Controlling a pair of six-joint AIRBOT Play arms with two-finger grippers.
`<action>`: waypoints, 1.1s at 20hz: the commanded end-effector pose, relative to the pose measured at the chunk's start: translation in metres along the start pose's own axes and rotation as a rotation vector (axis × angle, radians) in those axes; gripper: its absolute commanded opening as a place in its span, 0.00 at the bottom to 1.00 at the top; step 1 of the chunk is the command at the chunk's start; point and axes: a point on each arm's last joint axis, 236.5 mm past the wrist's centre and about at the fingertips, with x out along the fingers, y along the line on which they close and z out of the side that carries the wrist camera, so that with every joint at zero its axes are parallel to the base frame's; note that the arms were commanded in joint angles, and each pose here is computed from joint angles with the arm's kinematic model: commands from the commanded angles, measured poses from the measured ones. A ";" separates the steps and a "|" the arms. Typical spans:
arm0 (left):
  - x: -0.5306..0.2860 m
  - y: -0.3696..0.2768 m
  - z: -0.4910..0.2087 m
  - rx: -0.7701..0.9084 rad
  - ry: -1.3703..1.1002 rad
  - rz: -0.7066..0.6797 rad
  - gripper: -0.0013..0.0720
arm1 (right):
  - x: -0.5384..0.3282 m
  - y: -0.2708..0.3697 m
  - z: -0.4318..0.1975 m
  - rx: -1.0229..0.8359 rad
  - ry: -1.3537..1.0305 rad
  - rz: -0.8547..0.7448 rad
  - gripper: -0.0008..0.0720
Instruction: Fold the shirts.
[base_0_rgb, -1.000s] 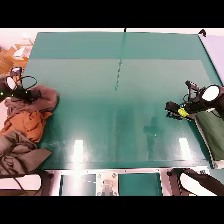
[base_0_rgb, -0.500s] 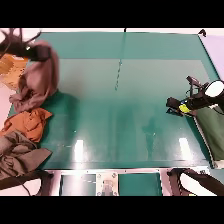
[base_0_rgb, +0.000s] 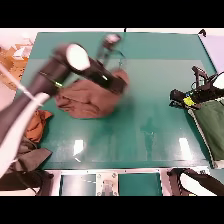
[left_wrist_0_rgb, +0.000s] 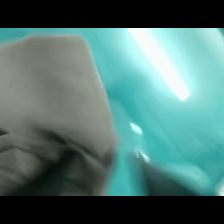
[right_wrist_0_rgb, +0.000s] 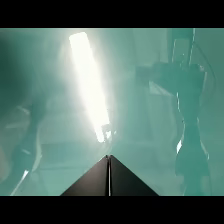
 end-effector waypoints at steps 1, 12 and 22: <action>0.044 -0.040 -0.028 -0.005 0.096 -0.099 0.99 | -0.002 0.001 0.001 -0.002 -0.004 0.001 0.29; -0.090 0.255 -0.097 -0.458 0.257 0.362 0.99 | 0.092 0.040 -0.050 0.086 0.093 0.171 0.65; -0.050 0.385 -0.148 -0.607 0.099 0.462 0.94 | 0.149 0.063 -0.039 0.097 0.147 0.225 0.40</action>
